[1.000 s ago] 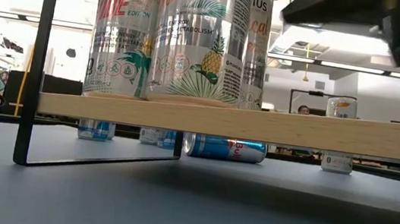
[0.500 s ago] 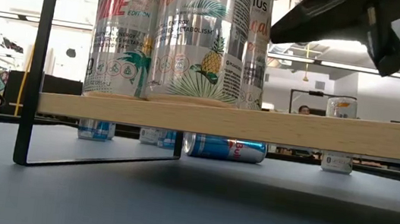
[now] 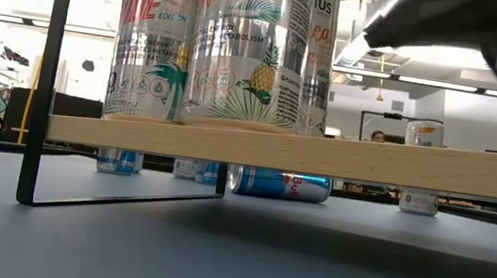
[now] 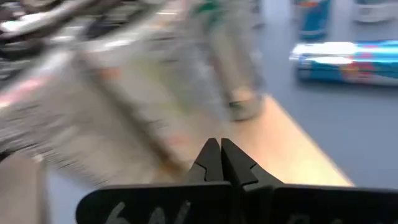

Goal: Place canned beverage on shelf
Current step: Adjust the white yellow soda cans on the shelf, then put the white yellow soda can aligned with the other white yellow soda can on the shelf

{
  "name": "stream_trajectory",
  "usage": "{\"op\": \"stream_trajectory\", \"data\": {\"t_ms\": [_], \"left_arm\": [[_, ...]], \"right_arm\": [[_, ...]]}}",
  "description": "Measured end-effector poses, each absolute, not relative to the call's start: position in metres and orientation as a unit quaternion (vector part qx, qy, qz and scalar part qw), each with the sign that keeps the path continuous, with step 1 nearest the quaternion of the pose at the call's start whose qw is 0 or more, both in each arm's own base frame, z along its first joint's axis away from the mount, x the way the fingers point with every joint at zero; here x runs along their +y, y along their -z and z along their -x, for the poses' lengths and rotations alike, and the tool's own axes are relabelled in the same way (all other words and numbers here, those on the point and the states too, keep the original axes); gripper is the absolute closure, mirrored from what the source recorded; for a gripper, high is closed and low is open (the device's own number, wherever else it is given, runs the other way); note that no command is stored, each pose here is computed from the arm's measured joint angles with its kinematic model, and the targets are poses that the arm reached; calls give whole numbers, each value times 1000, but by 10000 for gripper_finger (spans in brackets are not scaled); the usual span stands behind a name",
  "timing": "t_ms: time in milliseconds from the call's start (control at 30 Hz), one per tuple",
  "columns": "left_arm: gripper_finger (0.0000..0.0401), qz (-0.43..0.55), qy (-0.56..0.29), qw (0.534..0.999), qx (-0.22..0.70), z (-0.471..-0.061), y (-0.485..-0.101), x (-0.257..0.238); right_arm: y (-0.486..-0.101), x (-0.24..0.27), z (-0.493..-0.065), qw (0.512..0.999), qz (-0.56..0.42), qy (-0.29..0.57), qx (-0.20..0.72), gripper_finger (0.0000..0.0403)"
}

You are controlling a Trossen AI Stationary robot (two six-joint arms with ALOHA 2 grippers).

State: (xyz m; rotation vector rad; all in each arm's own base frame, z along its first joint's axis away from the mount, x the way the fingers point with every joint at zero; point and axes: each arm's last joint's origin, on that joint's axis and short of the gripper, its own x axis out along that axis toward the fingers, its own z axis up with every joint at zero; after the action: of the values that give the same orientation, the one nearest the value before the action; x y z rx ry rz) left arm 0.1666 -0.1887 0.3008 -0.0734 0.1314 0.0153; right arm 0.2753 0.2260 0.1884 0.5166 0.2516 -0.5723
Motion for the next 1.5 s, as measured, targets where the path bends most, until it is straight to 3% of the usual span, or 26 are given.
{"op": "stream_trajectory", "data": {"t_ms": [300, 667, 1267, 1500], "left_arm": [[53, 37, -12, 997, 66, -168, -301, -187], [53, 38, -10, 997, 67, -170, -301, -186], [53, 37, -10, 997, 68, -170, -300, -186], [53, 38, -10, 997, 67, -170, -301, -186]], "right_arm": [[-181, 193, -286, 896, -239, 345, 144, 403], [-186, 183, -307, 910, -217, 307, 175, 403], [-189, 216, -291, 924, -233, 242, 180, 403], [-186, 212, -285, 904, -277, 273, 178, 403]]}}
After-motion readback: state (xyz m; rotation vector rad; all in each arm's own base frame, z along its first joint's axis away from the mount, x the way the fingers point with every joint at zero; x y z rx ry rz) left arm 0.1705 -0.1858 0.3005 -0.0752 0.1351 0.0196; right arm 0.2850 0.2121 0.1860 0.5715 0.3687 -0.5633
